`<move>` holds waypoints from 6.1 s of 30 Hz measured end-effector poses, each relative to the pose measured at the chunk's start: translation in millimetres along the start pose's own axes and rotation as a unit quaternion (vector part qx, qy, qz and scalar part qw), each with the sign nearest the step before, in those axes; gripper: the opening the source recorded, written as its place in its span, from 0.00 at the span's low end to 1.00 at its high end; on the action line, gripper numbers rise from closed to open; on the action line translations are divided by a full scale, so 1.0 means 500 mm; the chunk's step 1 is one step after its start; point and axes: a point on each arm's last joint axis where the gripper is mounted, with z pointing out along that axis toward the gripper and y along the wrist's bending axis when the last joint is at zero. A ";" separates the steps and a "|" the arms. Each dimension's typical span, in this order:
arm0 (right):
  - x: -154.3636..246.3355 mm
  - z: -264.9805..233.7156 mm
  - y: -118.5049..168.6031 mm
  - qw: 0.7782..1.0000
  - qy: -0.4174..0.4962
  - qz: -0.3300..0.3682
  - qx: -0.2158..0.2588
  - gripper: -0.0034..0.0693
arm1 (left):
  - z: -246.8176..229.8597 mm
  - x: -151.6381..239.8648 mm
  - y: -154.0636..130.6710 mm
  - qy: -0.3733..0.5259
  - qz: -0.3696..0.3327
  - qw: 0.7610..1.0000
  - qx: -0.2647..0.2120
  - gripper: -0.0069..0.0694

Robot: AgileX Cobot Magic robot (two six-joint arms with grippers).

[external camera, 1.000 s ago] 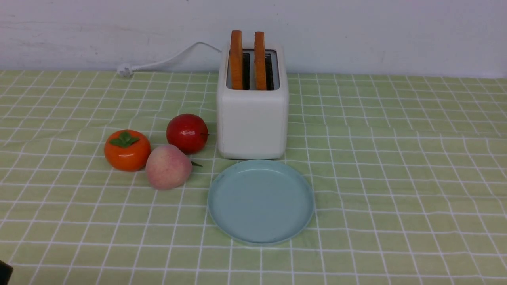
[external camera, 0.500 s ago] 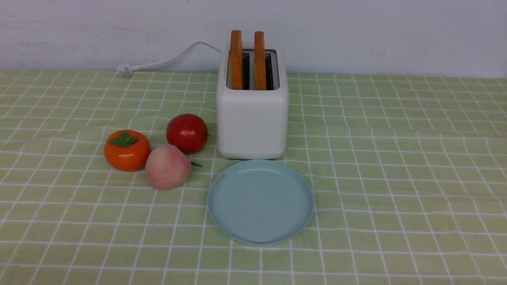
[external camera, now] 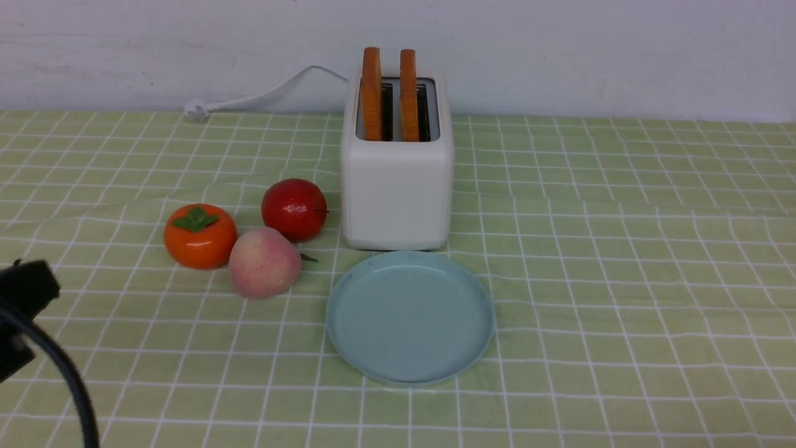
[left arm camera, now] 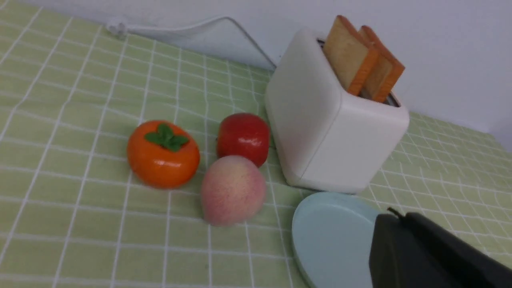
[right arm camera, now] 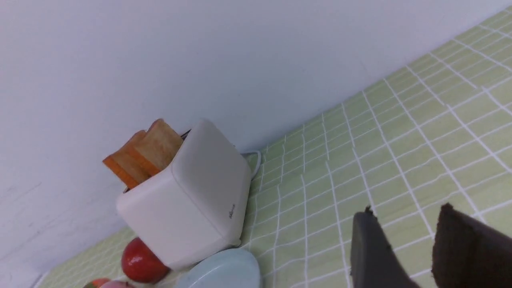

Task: Take toasted bread from bread machine on green coffee tablecloth place on plate.
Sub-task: 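Reach for a toast slice standing in the toaster with the left gripper, then place the slice of bread on the plate with the left gripper, then grasp the toast slice in the toaster and pull it up out of the slot with the right gripper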

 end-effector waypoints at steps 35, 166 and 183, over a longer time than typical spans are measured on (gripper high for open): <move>-0.148 0.036 0.183 0.948 0.191 -0.234 -0.097 0.05 | 0.634 0.081 -0.122 -0.112 0.074 0.990 0.030 0.67; -0.109 0.010 0.201 0.906 0.295 -0.240 -0.185 0.07 | 0.479 0.048 -0.156 0.399 0.081 0.912 -0.037 0.07; -0.123 0.253 0.198 0.893 0.400 -0.162 -0.130 0.07 | -0.042 -0.022 -0.065 0.063 0.085 0.989 0.100 0.07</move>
